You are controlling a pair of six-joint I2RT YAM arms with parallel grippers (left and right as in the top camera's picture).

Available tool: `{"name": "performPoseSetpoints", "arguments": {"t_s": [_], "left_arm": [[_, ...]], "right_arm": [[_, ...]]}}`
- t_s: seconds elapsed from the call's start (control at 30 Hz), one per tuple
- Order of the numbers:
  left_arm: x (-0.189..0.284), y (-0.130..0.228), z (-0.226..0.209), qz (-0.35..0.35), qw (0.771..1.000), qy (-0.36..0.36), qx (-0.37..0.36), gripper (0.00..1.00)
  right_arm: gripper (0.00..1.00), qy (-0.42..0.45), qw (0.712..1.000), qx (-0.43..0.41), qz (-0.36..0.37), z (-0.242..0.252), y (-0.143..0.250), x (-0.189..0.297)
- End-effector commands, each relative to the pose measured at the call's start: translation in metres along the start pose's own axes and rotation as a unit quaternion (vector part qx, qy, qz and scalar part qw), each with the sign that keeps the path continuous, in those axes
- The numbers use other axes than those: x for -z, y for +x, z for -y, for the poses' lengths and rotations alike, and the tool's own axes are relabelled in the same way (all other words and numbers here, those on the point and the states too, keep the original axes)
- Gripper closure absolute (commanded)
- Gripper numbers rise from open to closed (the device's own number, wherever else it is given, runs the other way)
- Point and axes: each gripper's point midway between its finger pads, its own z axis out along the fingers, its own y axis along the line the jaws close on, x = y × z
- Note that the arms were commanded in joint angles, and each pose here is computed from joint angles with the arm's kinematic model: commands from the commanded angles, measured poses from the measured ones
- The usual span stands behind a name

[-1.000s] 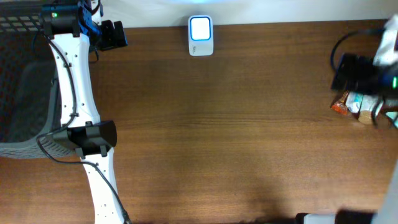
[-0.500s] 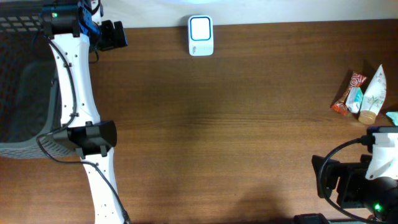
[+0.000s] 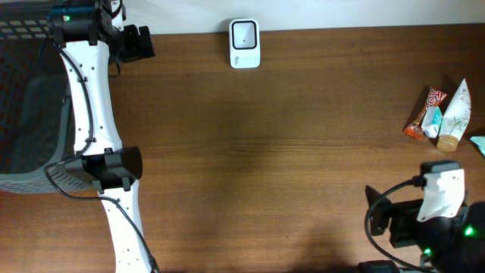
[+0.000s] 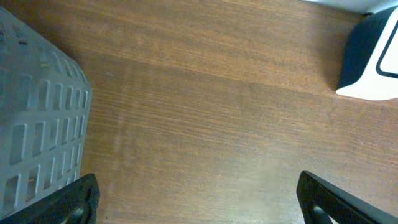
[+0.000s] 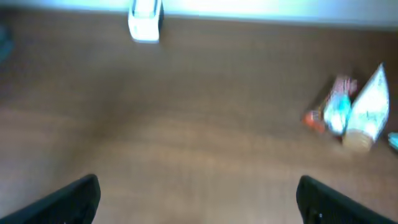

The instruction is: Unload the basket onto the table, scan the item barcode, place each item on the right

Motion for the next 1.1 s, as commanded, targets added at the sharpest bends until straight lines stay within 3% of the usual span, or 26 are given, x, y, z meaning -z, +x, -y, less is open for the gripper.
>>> {"name": "performPoseSetpoints", "arguments": {"t_s": [0.0,0.27,0.53,0.73,0.83,1.0,1.07], "left_arm": [[-0.002,0.001,0.000,-0.004,1.000,0.003,-0.004,0.01],[-0.002,0.001,0.000,-0.004,1.000,0.003,-0.004,0.01],[-0.002,0.001,0.000,-0.004,1.000,0.003,-0.004,0.01],[-0.002,0.001,0.000,-0.004,1.000,0.003,-0.004,0.01],[-0.002,0.001,0.000,-0.004,1.000,0.003,-0.004,0.01],[-0.002,0.001,0.000,-0.004,1.000,0.003,-0.004,0.01],[-0.002,0.001,0.000,-0.004,1.000,0.003,-0.004,0.01]], "right_arm": [[0.01,-0.003,0.999,0.025,0.030,0.000,0.033,-0.034],[0.01,-0.051,0.983,0.047,0.171,-0.012,0.071,-0.123],[0.01,-0.050,0.954,0.066,0.289,-0.013,0.071,-0.144],[0.01,-0.005,0.954,0.053,0.296,0.004,0.073,-0.150],[0.01,0.004,0.966,0.035,0.256,0.009,0.090,-0.161],[0.01,0.020,0.968,0.023,0.249,0.016,0.093,-0.163],[0.01,0.044,0.968,-0.024,0.247,0.028,0.094,-0.163]]}}
